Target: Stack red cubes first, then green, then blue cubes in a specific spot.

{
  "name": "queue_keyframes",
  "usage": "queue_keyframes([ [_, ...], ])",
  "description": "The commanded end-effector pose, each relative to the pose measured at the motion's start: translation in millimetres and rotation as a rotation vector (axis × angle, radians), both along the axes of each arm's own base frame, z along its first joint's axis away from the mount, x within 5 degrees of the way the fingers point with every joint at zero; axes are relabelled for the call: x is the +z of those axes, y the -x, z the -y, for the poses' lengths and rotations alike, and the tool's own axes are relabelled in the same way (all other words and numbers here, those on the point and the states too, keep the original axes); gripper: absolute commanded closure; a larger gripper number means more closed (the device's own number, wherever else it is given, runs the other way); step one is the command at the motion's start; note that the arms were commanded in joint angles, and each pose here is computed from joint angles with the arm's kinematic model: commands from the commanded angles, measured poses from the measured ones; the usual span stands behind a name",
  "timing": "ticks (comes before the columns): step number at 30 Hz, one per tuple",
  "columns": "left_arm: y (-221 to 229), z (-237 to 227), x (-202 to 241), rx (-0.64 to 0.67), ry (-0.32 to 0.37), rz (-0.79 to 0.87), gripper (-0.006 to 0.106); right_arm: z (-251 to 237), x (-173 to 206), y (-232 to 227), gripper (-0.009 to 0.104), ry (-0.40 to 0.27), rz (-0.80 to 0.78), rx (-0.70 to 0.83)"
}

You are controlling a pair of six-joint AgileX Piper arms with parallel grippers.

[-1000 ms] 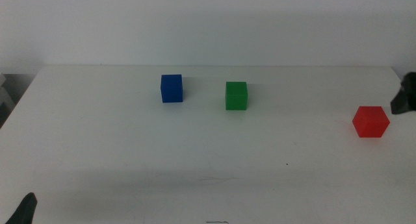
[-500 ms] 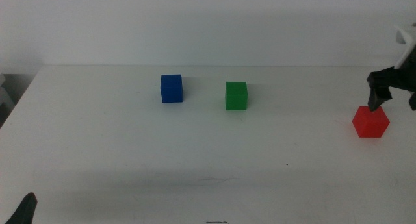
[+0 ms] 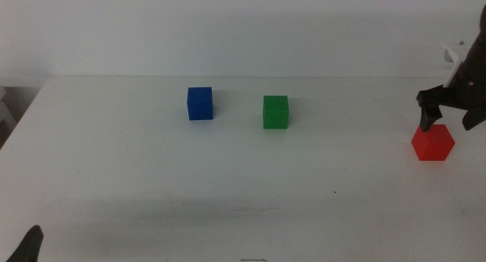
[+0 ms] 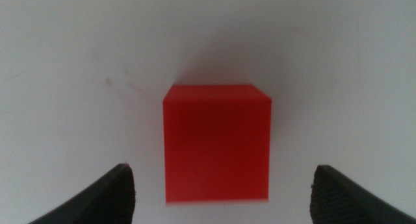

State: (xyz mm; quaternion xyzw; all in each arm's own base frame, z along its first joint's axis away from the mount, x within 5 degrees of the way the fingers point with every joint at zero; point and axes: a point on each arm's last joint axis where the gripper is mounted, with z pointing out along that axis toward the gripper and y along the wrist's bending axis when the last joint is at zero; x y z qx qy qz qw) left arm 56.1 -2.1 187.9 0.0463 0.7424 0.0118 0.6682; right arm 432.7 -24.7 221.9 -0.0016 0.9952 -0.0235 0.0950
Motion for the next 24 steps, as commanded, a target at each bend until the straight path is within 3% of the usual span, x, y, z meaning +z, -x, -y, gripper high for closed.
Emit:
queue_keyframes([
  [1, 1.1, 0.5, 9.7, -0.006, 0.026, 0.106, 0.007, 4.4, 28.2, -3.9, 0.001, 0.028, 0.099, 0.011],
  [18, 1.1, 0.5, 9.7, -0.006, 0.026, 0.106, 0.007, 5.5, -12.5, -20.5, 0.005, 0.028, 0.056, 0.015],
  [20, 1.1, 0.5, 9.7, -0.006, 0.026, 0.106, 0.007, 5.5, -12.5, -20.5, 0.009, 0.028, 0.056, 0.015],
  [21, 1.1, 0.5, 9.7, -0.006, 0.026, 0.106, 0.007, 5.5, -12.7, -19.7, 0.034, 0.028, 0.047, 0.015],
  [24, 1.1, 0.5, 9.7, -0.006, 0.026, 0.106, 0.007, 5.5, -12.9, -18.8, 0.044, 0.027, 0.037, 0.014],
])
